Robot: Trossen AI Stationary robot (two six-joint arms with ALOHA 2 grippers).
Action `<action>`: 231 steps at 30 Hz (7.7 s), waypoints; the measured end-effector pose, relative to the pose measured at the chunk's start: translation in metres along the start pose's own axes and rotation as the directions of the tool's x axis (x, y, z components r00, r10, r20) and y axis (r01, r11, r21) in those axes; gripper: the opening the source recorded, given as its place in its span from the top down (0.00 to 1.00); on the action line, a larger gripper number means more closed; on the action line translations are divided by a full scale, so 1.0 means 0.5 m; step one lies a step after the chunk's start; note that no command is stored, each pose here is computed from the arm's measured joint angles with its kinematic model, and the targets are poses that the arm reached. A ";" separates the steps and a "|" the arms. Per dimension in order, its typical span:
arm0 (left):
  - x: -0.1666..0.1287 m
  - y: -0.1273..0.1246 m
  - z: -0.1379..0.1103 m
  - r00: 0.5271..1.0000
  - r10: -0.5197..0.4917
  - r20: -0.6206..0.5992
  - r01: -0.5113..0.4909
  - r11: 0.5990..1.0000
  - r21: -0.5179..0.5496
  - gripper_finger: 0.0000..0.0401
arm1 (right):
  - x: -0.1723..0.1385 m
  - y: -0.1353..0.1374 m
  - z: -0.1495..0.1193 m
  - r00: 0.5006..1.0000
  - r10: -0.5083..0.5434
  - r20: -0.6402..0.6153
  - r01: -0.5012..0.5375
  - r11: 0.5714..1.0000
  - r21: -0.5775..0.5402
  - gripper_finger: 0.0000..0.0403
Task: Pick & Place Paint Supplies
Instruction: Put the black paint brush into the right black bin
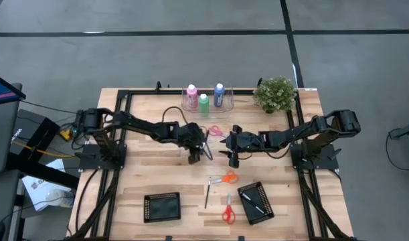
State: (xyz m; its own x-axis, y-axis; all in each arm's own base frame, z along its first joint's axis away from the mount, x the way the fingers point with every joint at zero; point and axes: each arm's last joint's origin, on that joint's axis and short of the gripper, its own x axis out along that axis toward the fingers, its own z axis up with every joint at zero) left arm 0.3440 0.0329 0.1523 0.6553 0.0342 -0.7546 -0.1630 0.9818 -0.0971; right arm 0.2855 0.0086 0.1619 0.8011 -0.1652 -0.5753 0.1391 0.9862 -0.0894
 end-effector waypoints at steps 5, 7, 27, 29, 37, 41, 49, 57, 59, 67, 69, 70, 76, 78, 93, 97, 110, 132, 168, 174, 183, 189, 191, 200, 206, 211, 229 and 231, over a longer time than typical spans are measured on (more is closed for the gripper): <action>0.010 0.004 0.010 0.994 0.077 -0.080 -0.081 0.995 -0.052 0.64 | -0.003 0.008 -0.016 0.995 -0.065 -0.071 0.063 0.998 -0.029 0.51; 0.018 0.006 0.012 0.990 0.089 -0.106 -0.097 0.993 -0.068 0.64 | -0.005 0.013 -0.017 0.994 -0.082 -0.072 0.080 0.996 -0.040 0.51; 0.106 0.021 0.001 0.953 0.114 -0.282 -0.143 0.986 -0.085 0.76 | -0.014 0.041 -0.023 0.991 -0.117 -0.072 0.107 0.986 -0.131 0.54; 0.105 0.019 0.002 0.954 0.109 -0.280 -0.134 0.988 -0.071 0.84 | -0.014 0.043 -0.024 0.990 -0.115 -0.076 0.104 0.985 -0.136 0.54; 0.075 0.013 0.006 0.943 0.141 -0.300 -0.151 0.988 -0.014 0.92 | -0.016 0.050 -0.024 0.992 -0.104 -0.070 0.096 0.988 -0.117 0.57; 0.045 -0.003 0.002 0.946 0.163 -0.279 -0.155 0.987 0.050 0.94 | -0.019 0.061 -0.026 0.997 -0.079 -0.004 0.079 0.990 -0.114 0.59; -0.027 -0.005 -0.022 0.992 0.121 -0.045 -0.120 0.993 0.023 0.99 | -0.061 0.075 -0.054 0.887 0.114 0.448 -0.049 0.987 -0.155 0.61; -0.054 0.009 -0.035 0.987 0.141 0.079 -0.145 0.988 0.045 0.99 | -0.135 0.026 -0.103 0.767 0.071 0.638 -0.018 0.996 -0.089 0.61; -0.051 0.019 -0.037 0.983 0.170 0.071 -0.176 0.981 0.085 1.00 | -0.143 0.017 -0.105 0.768 0.055 0.638 -0.007 0.997 -0.077 0.61; -0.023 0.080 -0.040 0.959 0.277 0.055 -0.282 0.940 0.191 0.89 | -0.150 -0.001 -0.101 0.789 0.009 0.614 0.018 0.999 -0.037 0.61; -0.017 0.102 -0.041 0.935 0.353 0.036 -0.354 0.921 0.165 0.85 | -0.149 -0.005 -0.101 0.792 -0.006 0.611 0.024 0.999 -0.023 0.61; -0.012 0.111 -0.040 0.927 0.373 0.032 -0.373 0.914 0.160 0.83 | -0.147 -0.008 -0.102 0.797 -0.013 0.604 0.030 0.999 -0.019 0.61; 0.033 0.140 -0.032 0.887 0.461 -0.009 -0.453 0.875 0.173 0.88 | -0.140 -0.015 -0.106 0.808 -0.032 0.588 0.047 0.999 -0.011 0.61; 0.046 0.140 -0.020 0.867 0.498 0.011 -0.491 0.850 0.193 0.95 | -0.140 -0.014 -0.106 0.809 -0.031 0.587 0.047 0.999 -0.011 0.61; 0.054 0.137 -0.008 0.863 0.505 -0.022 -0.483 0.837 0.256 1.00 | -0.137 -0.014 -0.110 0.825 -0.028 0.565 0.042 0.999 -0.012 0.61; 0.054 0.136 -0.011 0.866 0.498 -0.037 -0.473 0.841 0.262 1.00 | -0.137 -0.013 -0.110 0.825 -0.027 0.565 0.041 0.999 -0.012 0.61; 0.057 0.102 -0.036 0.928 0.334 -0.164 -0.286 0.923 0.258 1.00 | -0.136 -0.013 -0.112 0.830 -0.018 0.558 0.031 0.999 -0.014 0.61; -0.058 0.008 -0.018 0.972 0.035 0.232 -0.079 0.980 0.184 1.00 | -0.091 0.030 -0.045 0.978 0.165 0.128 -0.156 0.985 -0.080 0.56; 0.071 0.112 -0.006 0.869 0.488 0.082 -0.492 0.835 0.247 1.00 | 0.036 0.099 0.030 0.968 0.249 0.002 -0.247 0.960 -0.135 0.71; 0.091 0.122 0.003 0.867 0.498 0.030 -0.488 0.833 0.262 1.00 | 0.033 0.108 0.027 0.965 0.263 -0.007 -0.261 0.954 -0.144 0.71; 0.097 0.117 0.003 0.909 0.407 -0.096 -0.374 0.894 0.249 1.00 | 0.031 0.116 0.019 0.961 0.274 -0.044 -0.278 0.951 -0.134 0.71; 0.095 0.071 -0.003 0.923 0.365 -0.118 -0.333 0.915 0.227 1.00 | 0.028 0.124 0.015 0.957 0.283 -0.057 -0.288 0.947 -0.140 0.71; 0.083 0.042 -0.007 0.919 0.381 -0.098 -0.347 0.902 0.256 1.00 | 0.026 0.128 0.015 0.956 0.289 -0.054 -0.294 0.944 -0.148 0.71; -0.072 0.068 -0.039 0.904 0.408 0.125 -0.403 0.913 -0.066 1.00 | 0.012 0.166 0.020 0.939 0.345 -0.005 -0.338 0.916 -0.217 0.71; -0.112 0.139 -0.112 0.893 0.405 0.197 -0.312 0.871 -0.380 1.00 | -0.004 0.196 0.048 0.906 0.388 0.167 -0.326 0.894 -0.309 0.73; -0.103 0.173 -0.140 0.867 0.476 0.149 -0.353 0.797 -0.490 1.00 | -0.010 0.203 0.056 0.907 0.358 0.221 -0.274 0.901 -0.335 0.78; 0.003 0.222 -0.132 0.905 0.423 0.047 -0.350 0.801 -0.485 1.00 | -0.009 0.205 0.049 0.920 0.341 0.193 -0.266 0.905 -0.332 0.84; 0.005 0.214 -0.129 0.921 0.385 0.057 -0.314 0.821 -0.476 1.00 | -0.009 0.205 0.048 0.922 0.340 0.187 -0.268 0.906 -0.328 0.84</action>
State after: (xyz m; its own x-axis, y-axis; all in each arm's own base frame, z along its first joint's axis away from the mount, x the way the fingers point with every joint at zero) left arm 0.2809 0.1260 0.0983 0.5829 0.4199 -0.6956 -0.6908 0.7069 -0.1521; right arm 0.3101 0.1102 0.1746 0.8944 0.1818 -0.4087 -0.2798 0.9403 -0.1940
